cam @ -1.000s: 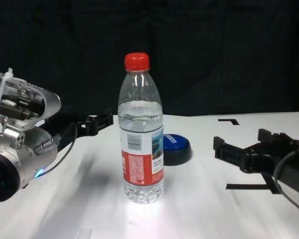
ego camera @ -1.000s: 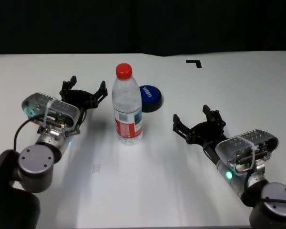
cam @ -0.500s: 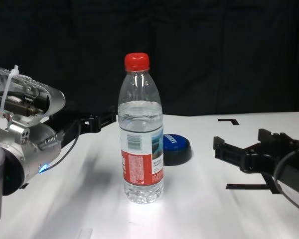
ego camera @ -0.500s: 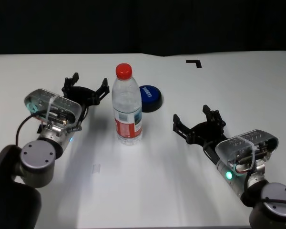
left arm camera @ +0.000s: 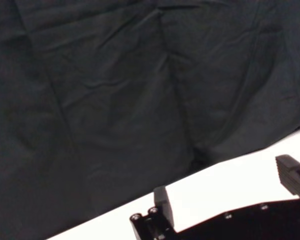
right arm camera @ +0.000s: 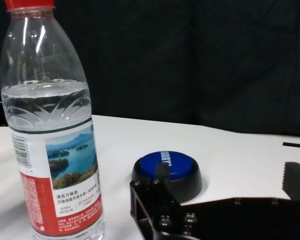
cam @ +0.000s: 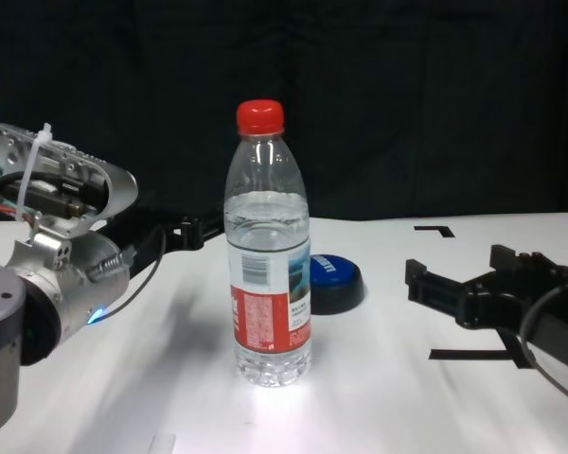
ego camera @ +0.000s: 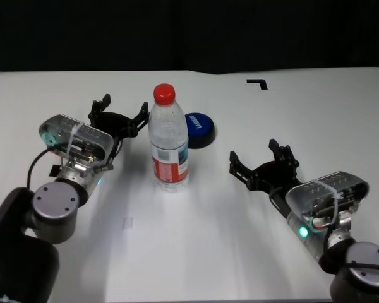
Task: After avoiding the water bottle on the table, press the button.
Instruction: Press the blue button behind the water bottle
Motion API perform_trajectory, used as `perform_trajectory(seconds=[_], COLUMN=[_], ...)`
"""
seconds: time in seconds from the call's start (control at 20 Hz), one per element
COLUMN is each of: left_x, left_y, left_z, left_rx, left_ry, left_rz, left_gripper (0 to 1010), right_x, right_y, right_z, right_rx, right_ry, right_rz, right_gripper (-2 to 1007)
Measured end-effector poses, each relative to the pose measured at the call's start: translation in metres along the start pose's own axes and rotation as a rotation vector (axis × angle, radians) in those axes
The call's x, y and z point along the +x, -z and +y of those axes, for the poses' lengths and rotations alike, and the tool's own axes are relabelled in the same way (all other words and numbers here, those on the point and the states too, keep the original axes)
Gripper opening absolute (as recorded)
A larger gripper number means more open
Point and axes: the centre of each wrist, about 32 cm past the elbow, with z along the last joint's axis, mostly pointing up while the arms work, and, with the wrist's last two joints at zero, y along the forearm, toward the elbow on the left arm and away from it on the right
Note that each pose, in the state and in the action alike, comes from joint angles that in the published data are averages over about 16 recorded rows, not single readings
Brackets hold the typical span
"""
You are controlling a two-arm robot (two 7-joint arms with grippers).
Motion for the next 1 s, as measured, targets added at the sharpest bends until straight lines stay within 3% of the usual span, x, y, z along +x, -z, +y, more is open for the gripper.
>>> perform_trajectory(seconds=[1.0], left_x=[-0.0010], left_y=[-0.0001], left_z=[-0.0100], left_rx=[-0.007], left_ry=[0.010], left_rz=[0.003], left_gripper=[1003], right_x=[0.0000], right_y=[0.0000], right_z=[0.0000], right_rx=[0.000], right_ry=[0.000], right_rz=[0.000], right_gripper=[1003])
